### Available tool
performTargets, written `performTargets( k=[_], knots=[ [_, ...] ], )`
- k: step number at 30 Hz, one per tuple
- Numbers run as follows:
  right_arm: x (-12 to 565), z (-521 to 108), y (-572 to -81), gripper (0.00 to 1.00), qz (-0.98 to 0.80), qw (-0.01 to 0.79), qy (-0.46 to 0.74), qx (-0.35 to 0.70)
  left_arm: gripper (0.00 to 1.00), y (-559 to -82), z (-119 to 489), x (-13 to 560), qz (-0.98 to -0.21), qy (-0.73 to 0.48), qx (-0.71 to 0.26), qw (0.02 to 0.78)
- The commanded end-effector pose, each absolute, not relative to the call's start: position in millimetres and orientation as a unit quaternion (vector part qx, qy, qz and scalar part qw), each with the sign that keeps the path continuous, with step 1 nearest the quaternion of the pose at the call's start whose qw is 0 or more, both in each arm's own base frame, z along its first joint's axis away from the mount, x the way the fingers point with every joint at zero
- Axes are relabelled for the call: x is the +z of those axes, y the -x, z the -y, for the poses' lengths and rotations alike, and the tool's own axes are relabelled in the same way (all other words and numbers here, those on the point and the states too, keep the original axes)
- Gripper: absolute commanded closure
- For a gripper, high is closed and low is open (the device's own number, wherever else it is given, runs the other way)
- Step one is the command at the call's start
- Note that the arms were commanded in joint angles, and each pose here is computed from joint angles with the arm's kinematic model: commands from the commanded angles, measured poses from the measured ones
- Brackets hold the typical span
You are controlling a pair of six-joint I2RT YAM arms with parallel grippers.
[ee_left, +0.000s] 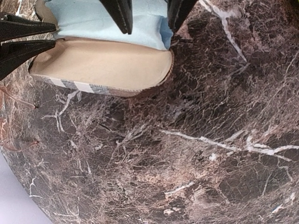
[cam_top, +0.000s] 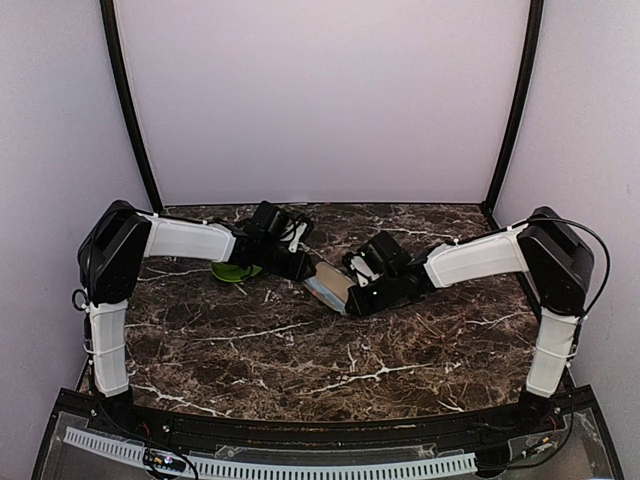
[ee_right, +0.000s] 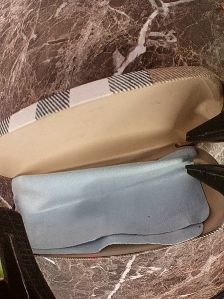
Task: Organize the sunglasses
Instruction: Place the folded cleaning cloth in the sunglasses case.
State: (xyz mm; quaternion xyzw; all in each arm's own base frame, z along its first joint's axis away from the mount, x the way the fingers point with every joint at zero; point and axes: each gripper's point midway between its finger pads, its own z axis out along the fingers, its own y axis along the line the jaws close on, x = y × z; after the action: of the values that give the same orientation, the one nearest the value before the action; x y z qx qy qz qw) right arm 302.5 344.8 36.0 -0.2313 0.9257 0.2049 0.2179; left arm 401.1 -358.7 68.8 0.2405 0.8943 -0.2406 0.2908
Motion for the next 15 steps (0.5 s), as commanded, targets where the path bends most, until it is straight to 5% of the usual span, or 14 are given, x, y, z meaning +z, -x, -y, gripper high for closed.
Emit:
performTargets(
  k=[1, 15],
  knots=[
    [66, -346, -312, 0.80, -0.919, 0.249, 0.221, 0.214, 0.73, -401, 363, 87, -0.888, -0.246, -0.245, 0.301],
    [86, -354, -310, 0.77, -0.907, 0.264, 0.221, 0.243, 0.74, -382, 361, 96, -0.880, -0.253, -0.252, 0.315]
  ],
)
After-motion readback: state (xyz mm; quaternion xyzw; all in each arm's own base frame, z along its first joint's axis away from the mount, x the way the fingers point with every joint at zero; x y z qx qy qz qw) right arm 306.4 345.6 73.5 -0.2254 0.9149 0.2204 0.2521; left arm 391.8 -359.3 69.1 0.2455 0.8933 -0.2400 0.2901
